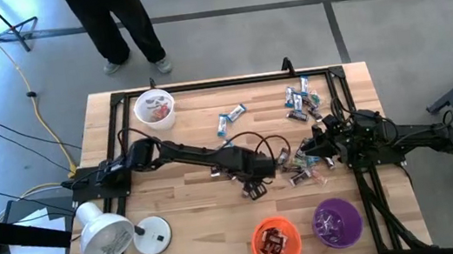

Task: Organize candy in baskets
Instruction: Put the brown chocolate into the orange bucket

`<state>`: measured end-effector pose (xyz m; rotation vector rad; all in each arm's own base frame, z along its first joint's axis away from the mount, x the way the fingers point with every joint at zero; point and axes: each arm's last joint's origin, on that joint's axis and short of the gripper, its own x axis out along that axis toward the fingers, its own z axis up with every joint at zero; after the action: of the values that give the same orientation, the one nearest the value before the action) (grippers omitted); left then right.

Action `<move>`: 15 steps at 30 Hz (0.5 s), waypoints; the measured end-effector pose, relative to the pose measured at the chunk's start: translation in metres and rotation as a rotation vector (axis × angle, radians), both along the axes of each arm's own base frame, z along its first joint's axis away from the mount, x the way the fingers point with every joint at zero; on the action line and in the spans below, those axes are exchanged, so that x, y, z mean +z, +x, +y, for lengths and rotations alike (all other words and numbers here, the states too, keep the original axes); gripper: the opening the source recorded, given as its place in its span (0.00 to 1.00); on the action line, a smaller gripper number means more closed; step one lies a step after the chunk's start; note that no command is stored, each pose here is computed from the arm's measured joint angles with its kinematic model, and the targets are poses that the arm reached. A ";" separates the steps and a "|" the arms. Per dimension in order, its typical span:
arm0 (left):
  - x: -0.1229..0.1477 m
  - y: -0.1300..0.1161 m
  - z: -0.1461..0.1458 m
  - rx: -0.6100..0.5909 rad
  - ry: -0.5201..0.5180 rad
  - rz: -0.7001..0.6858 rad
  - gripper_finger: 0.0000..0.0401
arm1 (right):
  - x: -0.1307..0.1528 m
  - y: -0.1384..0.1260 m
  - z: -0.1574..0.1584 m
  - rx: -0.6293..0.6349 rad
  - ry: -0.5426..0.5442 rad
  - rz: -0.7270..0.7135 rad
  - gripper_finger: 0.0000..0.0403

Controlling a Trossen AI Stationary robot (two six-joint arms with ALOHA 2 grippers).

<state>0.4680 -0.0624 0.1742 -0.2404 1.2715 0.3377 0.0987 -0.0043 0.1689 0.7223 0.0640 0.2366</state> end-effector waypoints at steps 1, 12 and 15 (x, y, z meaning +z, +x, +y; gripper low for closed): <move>-0.002 0.000 -0.002 0.002 -0.001 0.006 0.42 | 0.000 0.000 0.000 0.000 0.000 0.000 0.34; -0.011 -0.001 -0.006 0.026 0.006 0.032 0.42 | 0.000 0.000 0.000 0.000 0.000 0.000 0.34; -0.011 0.000 -0.006 0.028 0.013 0.026 0.42 | 0.000 0.000 0.000 0.000 0.000 0.000 0.34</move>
<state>0.4679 -0.0681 0.1632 -0.2435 1.2923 0.3744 0.0987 -0.0043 0.1689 0.7226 0.0645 0.2367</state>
